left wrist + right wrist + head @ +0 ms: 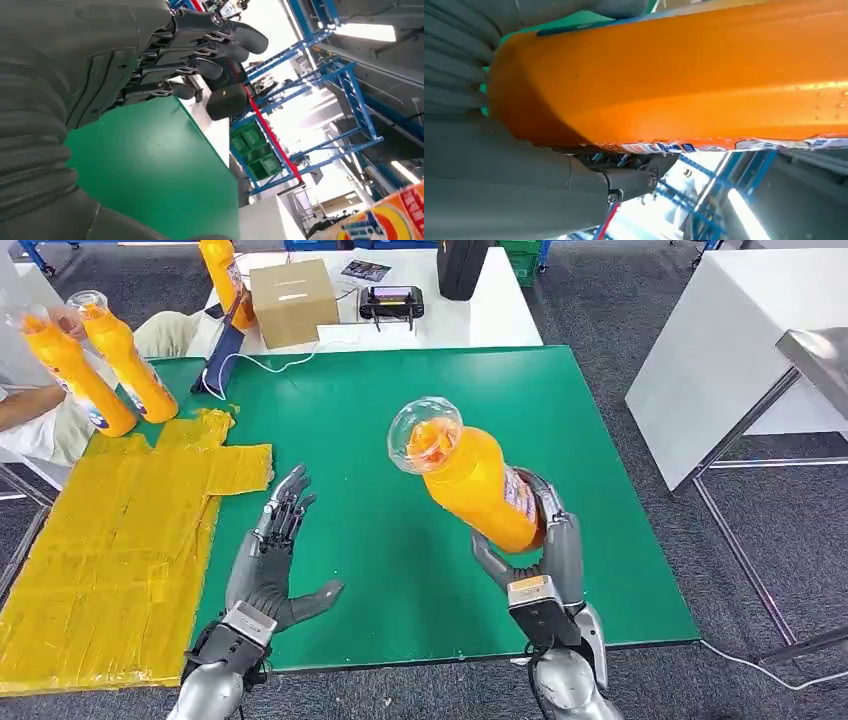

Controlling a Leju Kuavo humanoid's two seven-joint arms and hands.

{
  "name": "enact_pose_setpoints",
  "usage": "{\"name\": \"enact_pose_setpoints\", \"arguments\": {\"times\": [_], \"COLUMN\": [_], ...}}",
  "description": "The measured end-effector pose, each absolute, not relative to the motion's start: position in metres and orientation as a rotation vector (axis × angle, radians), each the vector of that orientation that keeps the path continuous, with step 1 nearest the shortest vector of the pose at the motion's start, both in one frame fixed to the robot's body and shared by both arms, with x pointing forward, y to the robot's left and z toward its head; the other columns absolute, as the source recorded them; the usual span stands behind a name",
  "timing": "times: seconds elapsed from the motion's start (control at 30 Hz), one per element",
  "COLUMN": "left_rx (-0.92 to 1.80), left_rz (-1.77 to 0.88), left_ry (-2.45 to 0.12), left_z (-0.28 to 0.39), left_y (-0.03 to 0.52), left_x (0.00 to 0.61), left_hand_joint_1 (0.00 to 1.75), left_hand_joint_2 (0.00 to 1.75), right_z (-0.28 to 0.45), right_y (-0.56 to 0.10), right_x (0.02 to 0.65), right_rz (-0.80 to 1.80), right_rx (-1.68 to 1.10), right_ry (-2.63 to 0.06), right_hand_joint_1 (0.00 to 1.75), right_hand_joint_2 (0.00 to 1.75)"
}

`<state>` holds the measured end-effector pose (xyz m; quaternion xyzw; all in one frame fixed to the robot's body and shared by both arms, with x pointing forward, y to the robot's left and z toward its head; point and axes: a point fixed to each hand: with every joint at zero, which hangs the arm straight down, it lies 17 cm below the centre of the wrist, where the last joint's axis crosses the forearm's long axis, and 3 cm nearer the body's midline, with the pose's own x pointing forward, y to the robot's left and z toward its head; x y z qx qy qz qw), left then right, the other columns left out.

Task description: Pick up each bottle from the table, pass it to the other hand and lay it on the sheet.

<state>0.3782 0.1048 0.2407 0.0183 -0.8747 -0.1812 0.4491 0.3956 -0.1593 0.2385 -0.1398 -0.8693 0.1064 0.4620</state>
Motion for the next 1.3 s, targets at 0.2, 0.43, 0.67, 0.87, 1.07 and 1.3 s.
{"name": "enact_pose_setpoints", "arguments": {"times": [0.2, 0.43, 0.67, 0.87, 1.07, 1.3], "left_rx": [0.044, -0.020, -0.030, -0.035, -0.048, -0.059], "left_rz": [-0.450, -0.477, -0.476, -0.471, -0.461, -0.445], "left_ry": [-2.160, -2.189, -2.195, -2.195, -2.188, -2.182], "left_z": [0.239, 0.252, 0.256, 0.256, 0.255, 0.252], "left_y": [0.104, 0.090, 0.088, 0.088, 0.088, 0.089], "left_x": [0.379, 0.384, 0.389, 0.391, 0.392, 0.393], "left_hand_joint_1": [0.00, 0.00, 0.00, 0.00, 0.00, 1.75], "left_hand_joint_2": [1.75, 1.75, 1.75, 1.75, 1.75, 1.75], "right_z": [0.238, 0.209, 0.174, 0.158, 0.144, 0.138], "right_y": [-0.153, -0.044, 0.006, 0.023, 0.036, 0.039], "right_x": [0.399, 0.398, 0.387, 0.382, 0.378, 0.381], "right_rz": [0.272, 0.675, 0.840, 0.920, 0.982, 1.006], "right_rx": [-0.331, -0.177, -0.078, -0.035, -0.019, -0.021], "right_ry": [-2.138, -2.084, -2.014, -1.974, -1.943, -1.927], "right_hand_joint_1": [1.75, 1.75, 1.75, 1.75, 1.75, 1.75], "right_hand_joint_2": [1.75, 1.75, 1.75, 1.75, 1.75, 1.75]}}
